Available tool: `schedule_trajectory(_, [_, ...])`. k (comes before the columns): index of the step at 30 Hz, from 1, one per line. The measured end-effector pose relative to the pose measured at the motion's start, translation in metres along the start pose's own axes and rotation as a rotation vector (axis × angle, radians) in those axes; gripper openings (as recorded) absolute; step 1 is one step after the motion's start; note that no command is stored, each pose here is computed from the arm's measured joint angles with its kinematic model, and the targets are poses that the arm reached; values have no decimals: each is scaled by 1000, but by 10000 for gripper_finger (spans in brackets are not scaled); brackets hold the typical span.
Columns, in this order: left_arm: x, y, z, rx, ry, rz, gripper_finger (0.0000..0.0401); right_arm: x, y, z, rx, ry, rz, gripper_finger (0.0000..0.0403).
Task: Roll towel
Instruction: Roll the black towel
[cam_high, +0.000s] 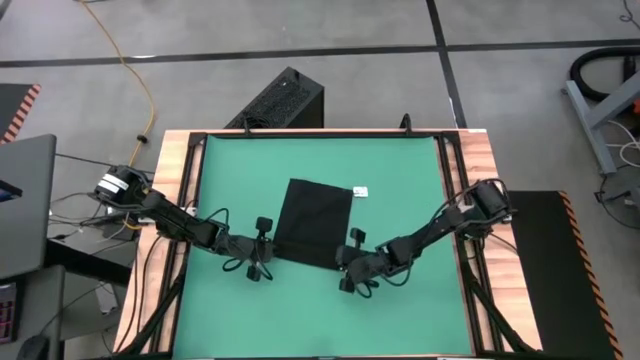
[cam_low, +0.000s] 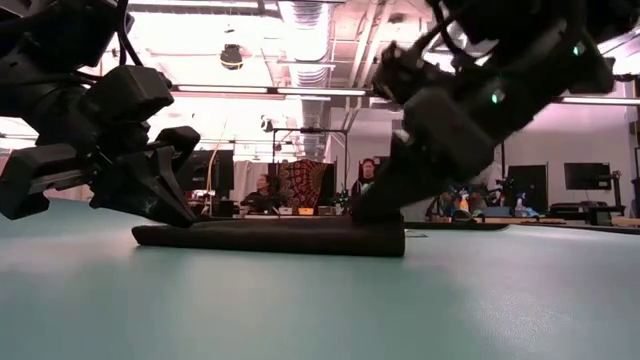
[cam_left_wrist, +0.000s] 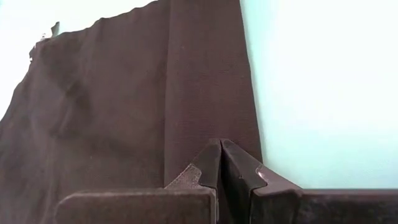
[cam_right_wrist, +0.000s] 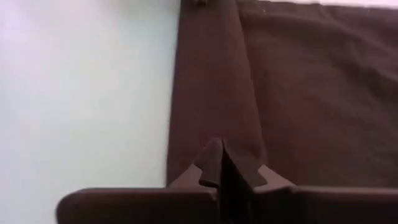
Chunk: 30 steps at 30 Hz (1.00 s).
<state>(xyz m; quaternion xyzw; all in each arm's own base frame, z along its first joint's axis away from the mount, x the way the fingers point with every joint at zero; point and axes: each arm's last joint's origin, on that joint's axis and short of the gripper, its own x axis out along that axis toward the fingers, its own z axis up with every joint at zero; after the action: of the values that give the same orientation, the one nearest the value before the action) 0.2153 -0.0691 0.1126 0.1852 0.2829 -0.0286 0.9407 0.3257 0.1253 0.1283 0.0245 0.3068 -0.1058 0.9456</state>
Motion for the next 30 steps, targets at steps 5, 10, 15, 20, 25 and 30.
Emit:
schedule_trajectory(5, [0, 0, 0, 15, -5, 1, 0, 8, 1, -14, 45, 51, -29, 17])
schedule_trajectory(10, [1, 4, 7, 44, -74, 9, 0, 5, 6, -17, 59, 55, -31, 24])
schedule_trajectory(15, [5, 14, 8, 78, -118, -67, 0, 3, 7, -19, 42, 67, -33, 25])
schedule_trajectory(20, [8, 26, 6, 52, -148, -133, 0, 1, 10, -21, 29, 74, -29, 21])
schedule_trajectory(25, [12, 35, 1, 28, -137, -134, 0, -1, 14, -23, 22, 75, -20, 24])
schedule_trajectory(30, [22, 29, -12, -4, -119, -185, 0, -1, 14, -23, 21, 76, -19, 23])
